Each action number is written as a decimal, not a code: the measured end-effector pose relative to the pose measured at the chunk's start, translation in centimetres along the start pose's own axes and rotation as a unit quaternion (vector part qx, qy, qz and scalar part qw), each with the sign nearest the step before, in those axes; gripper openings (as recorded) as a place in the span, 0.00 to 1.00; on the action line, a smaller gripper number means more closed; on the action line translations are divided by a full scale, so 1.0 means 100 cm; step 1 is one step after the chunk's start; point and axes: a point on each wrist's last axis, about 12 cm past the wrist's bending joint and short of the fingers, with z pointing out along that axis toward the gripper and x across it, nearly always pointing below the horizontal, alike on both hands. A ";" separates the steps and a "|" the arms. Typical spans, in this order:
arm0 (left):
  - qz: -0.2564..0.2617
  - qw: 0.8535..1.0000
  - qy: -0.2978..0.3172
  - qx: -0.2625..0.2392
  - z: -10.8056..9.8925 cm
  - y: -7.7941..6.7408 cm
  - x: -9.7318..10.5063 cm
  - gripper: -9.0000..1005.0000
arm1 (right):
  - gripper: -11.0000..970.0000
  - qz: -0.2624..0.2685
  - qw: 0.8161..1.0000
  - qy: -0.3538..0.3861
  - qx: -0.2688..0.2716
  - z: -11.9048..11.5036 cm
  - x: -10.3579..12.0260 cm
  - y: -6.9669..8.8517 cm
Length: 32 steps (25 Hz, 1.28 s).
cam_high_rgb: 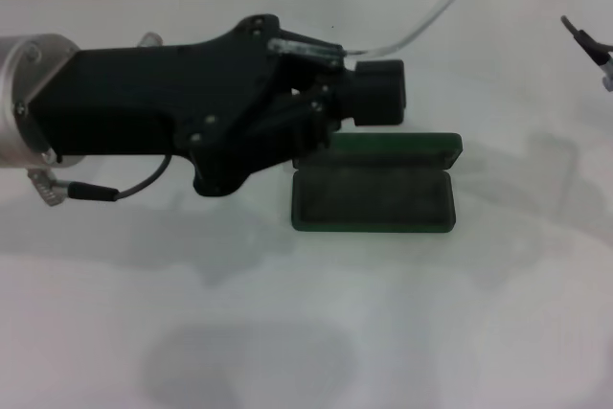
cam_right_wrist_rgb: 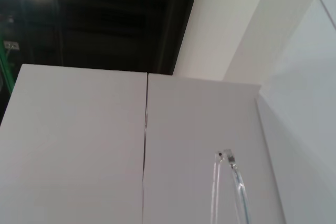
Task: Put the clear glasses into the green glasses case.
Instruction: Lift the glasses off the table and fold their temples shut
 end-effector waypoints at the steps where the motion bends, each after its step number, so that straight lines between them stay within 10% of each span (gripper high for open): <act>1: 0.001 1.000 -0.001 -0.002 -0.001 0.000 0.000 0.06 | 0.08 0.001 1.000 0.002 -0.001 0.000 0.001 0.000; 32: -0.006 1.000 -0.023 -0.018 -0.008 0.002 0.001 0.06 | 0.08 0.026 0.994 0.097 -0.031 -0.010 0.021 0.013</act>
